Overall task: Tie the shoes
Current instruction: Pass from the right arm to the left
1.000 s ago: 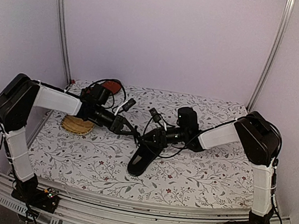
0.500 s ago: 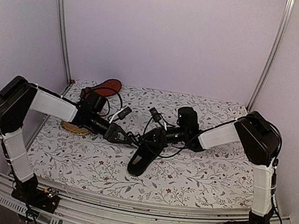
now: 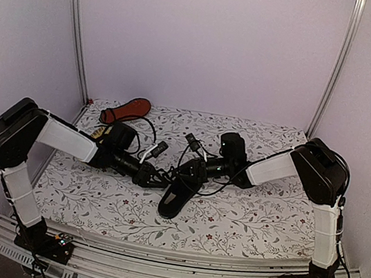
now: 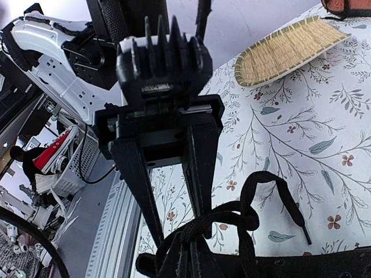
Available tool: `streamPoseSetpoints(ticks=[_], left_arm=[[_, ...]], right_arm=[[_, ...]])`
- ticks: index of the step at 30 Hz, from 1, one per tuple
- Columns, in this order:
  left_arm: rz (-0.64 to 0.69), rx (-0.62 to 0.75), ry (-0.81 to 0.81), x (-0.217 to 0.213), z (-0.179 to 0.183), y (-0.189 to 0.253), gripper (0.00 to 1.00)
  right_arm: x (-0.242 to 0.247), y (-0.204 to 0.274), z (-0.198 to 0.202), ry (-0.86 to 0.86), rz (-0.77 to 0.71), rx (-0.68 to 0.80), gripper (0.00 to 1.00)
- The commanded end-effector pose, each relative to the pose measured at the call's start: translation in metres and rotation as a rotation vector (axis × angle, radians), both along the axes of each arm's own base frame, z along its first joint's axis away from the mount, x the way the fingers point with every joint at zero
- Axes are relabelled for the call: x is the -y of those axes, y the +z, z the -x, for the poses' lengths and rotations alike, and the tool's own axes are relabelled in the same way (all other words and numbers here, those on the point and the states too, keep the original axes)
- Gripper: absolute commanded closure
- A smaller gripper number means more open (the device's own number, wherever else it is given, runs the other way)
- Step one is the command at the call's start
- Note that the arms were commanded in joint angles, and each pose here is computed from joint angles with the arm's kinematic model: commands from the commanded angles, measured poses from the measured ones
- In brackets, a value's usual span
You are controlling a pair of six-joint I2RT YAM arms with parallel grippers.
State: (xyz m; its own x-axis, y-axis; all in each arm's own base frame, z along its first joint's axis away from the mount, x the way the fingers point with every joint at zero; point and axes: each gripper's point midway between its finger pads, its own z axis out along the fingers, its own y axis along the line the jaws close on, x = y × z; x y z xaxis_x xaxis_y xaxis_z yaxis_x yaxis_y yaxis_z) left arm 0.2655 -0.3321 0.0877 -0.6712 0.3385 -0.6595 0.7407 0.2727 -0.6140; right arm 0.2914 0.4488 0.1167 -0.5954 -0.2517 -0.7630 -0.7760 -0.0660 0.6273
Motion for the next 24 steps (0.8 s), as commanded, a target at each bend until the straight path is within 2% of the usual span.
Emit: streamPoseSetpoints(ticks=[1, 8, 16, 24], left_arm=[[0.015, 0.145, 0.101, -0.002, -0.014, 0.015, 0.70], [0.043, 0.219, 0.174, 0.006, -0.019, 0.020, 0.78], [0.050, 0.254, 0.209, 0.007, -0.024, 0.021, 0.76], [0.072, 0.232, 0.170, 0.016, -0.018, 0.019, 0.75]], right_arm=[[0.002, -0.002, -0.003, -0.016, 0.000, 0.002, 0.98], [0.002, -0.002, -0.003, -0.016, -0.001, -0.001, 0.98], [0.006, -0.006, 0.001, -0.018, 0.010, -0.012, 0.98], [0.006, -0.004, 0.000, -0.023, 0.008, -0.011, 0.98]])
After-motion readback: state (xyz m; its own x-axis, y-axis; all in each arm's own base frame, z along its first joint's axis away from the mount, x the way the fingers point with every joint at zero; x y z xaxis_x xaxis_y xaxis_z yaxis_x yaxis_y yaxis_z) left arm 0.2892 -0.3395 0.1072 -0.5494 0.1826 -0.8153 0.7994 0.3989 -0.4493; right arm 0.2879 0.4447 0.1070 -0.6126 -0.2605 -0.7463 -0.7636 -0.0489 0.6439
